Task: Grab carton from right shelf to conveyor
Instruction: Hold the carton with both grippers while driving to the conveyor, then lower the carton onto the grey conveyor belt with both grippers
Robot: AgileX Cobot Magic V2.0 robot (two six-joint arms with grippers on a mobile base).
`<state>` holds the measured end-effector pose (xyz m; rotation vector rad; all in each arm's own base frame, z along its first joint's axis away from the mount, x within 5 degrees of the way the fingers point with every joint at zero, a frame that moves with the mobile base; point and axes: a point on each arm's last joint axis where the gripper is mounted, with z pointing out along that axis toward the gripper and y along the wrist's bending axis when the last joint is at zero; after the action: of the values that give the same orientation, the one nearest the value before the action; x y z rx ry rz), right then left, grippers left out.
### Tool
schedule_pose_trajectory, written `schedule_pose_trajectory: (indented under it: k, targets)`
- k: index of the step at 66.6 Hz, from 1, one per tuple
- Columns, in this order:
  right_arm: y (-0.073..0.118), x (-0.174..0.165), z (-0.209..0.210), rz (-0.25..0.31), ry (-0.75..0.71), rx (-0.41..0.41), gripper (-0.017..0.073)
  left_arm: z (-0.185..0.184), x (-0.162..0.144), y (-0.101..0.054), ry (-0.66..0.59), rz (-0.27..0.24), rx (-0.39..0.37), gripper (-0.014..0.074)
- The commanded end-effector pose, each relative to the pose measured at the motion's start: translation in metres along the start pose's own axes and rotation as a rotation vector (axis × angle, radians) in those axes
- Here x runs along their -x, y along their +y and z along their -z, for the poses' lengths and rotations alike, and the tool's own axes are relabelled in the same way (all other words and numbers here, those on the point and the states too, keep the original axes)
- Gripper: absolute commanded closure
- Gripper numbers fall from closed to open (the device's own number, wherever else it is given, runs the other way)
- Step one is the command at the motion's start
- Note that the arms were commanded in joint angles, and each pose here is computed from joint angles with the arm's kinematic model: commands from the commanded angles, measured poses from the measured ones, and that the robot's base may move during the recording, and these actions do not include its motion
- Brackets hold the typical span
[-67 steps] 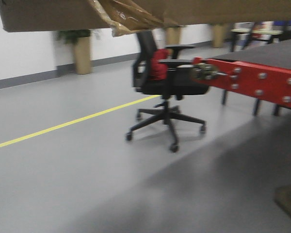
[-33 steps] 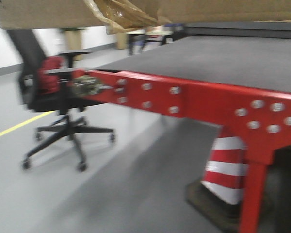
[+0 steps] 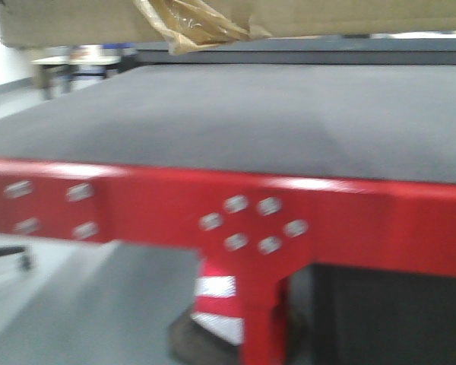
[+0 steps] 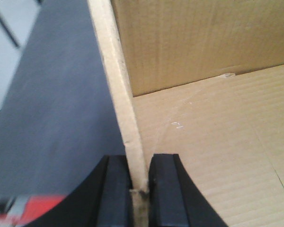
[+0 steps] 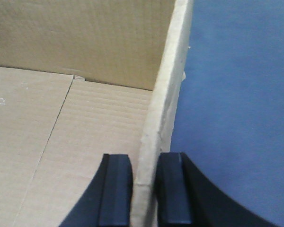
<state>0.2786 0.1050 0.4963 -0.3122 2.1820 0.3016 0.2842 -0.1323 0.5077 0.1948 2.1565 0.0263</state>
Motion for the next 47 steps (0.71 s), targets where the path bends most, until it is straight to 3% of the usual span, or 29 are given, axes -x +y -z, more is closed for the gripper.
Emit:
schedule_pose_trajectory:
  k: [1, 47]
  targets:
    - [0.0034, 0.0063, 0.0041, -0.017, -0.075, 0.022, 0.0628, 0.0058, 0.0024, -0.0053, -0.034, -0.005, -0.043, 0.061]
    - [0.0034, 0.0063, 0.0041, -0.017, -0.075, 0.022, 0.0628, 0.004, 0.0033, -0.0011, -0.04, -0.012, -0.009, 0.061]
